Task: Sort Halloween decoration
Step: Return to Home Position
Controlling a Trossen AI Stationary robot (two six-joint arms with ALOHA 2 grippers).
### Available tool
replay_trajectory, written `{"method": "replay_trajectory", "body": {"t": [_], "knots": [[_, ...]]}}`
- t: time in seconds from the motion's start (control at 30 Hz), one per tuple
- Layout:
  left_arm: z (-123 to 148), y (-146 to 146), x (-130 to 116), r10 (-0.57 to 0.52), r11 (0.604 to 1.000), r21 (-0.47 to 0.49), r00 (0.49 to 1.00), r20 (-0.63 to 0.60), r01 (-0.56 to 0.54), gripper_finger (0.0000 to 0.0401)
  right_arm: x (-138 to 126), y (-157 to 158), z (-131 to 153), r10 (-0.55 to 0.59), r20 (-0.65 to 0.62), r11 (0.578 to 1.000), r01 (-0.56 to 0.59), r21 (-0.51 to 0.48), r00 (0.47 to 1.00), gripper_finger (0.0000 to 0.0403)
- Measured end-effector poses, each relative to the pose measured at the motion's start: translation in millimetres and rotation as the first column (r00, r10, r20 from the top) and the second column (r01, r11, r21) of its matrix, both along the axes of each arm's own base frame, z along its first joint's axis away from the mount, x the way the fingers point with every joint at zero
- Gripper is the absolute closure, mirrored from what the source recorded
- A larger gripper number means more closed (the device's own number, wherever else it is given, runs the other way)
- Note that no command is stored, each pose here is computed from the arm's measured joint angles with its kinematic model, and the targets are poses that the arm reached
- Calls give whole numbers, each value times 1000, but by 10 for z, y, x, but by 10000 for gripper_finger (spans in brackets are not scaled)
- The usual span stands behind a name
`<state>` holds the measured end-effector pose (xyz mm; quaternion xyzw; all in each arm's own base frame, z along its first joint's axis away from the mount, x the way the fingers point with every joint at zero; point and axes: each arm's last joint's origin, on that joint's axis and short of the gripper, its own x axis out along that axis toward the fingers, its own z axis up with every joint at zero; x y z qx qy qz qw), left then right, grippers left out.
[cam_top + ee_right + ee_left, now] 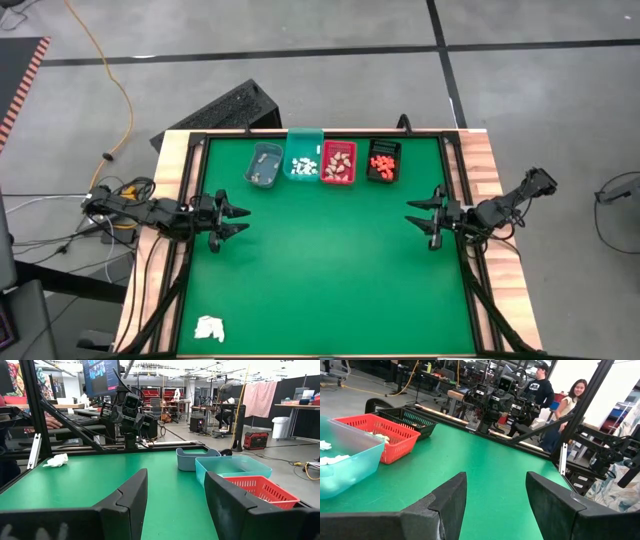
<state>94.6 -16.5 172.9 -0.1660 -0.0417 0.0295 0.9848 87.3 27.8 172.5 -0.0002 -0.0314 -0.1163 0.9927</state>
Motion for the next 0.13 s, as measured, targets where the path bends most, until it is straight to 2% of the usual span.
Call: {"method": "replay_trajectory", "body": {"t": [0.13], "knots": [[0,0,0,0,1000,0,1000,0,0,207,0,0,0,0,0,1000,0,0,1000,211]]}}
